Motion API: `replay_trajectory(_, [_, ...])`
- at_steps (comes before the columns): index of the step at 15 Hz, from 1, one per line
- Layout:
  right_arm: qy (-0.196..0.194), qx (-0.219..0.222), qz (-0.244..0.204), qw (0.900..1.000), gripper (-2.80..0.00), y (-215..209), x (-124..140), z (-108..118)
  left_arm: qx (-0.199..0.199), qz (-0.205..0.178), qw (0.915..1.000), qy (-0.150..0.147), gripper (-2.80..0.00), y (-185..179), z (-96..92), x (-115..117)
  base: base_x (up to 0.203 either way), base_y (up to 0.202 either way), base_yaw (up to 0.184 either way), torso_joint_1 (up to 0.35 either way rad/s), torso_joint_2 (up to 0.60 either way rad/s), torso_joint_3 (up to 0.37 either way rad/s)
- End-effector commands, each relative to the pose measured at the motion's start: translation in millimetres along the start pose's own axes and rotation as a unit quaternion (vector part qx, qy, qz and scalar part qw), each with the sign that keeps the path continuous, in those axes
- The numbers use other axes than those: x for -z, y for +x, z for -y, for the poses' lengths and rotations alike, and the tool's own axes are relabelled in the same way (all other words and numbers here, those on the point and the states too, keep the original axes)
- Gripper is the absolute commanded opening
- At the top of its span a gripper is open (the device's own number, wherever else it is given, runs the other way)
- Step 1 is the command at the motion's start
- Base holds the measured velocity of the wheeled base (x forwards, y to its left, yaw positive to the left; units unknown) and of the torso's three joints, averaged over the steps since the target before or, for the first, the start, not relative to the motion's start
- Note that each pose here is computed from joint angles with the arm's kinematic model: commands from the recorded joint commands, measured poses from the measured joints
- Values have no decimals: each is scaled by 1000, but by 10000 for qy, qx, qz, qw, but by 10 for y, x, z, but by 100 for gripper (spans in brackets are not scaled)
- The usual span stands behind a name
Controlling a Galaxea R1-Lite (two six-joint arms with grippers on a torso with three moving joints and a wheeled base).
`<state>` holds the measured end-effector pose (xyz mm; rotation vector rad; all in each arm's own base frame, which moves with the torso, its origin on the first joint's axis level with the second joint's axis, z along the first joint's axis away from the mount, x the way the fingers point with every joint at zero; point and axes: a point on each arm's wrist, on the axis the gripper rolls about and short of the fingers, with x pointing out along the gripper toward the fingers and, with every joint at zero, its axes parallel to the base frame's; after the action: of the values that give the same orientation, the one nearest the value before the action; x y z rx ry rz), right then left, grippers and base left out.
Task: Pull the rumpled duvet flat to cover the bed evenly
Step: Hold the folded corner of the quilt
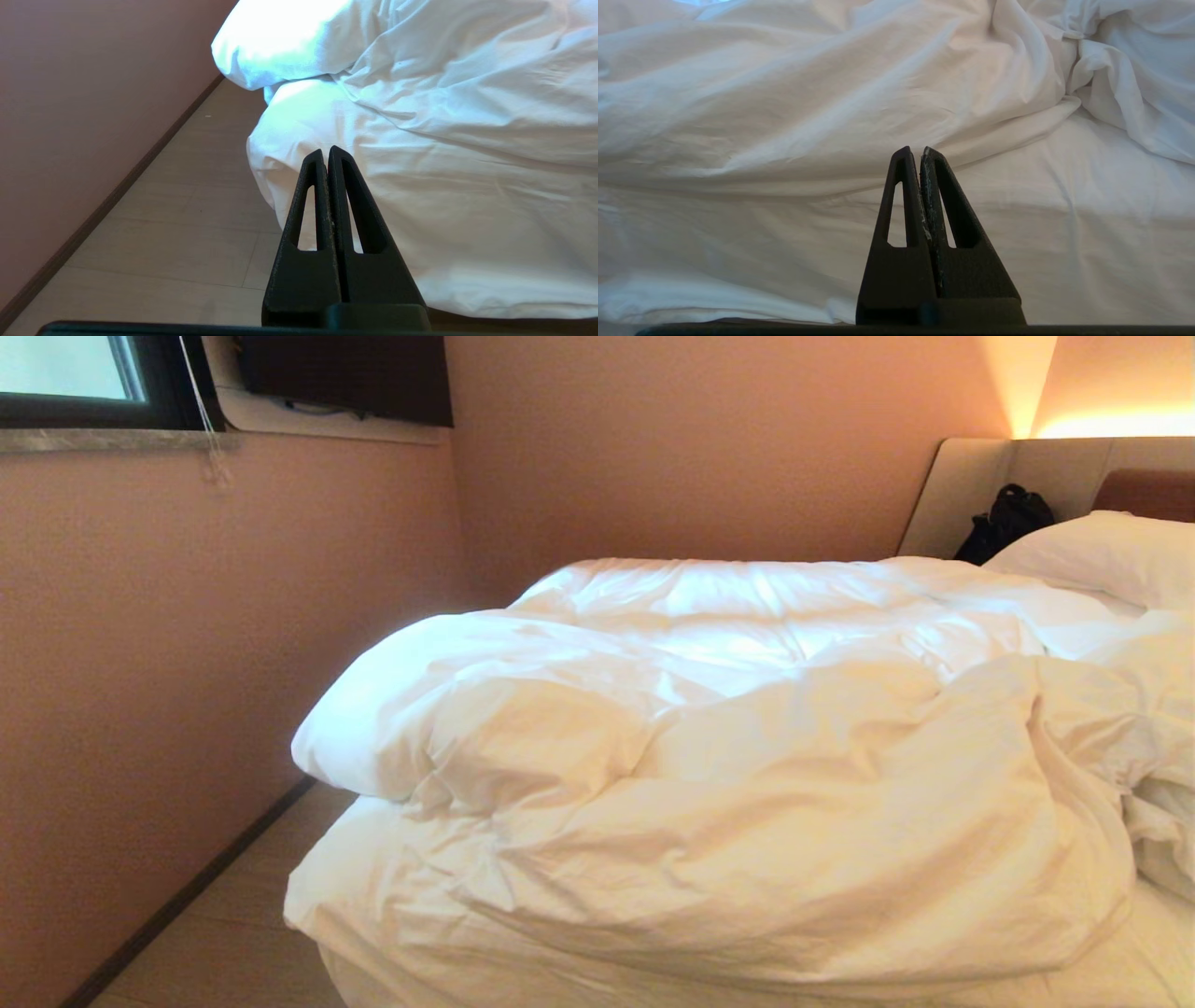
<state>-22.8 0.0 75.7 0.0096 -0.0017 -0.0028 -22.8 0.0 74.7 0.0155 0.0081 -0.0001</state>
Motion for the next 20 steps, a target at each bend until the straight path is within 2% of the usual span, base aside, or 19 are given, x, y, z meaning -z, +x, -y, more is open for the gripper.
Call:
replay_trajectory(1, [-2,-6,-1,10000,-280,0,1,0,-1,2,10000,-9,-280,0,0,0,0,0,0,0,0,0])
replay_trajectory(13, [-2,-14,-1,10000,-280,0,1,0,-7,-13,10000,22,-280,0,0,-2,0,0,0,0,0,0])
replay_trajectory(18, [6,-14,-1,10000,-280,0,1,0,-8,-6,10000,14,-280,0,0,1,-160,0,2,3,3,2])
replay_trajectory(20, [6,-14,7,10000,-280,-1,-3,0,-7,-13,10000,16,-280,0,0,3,0,0,0,0,0,0])
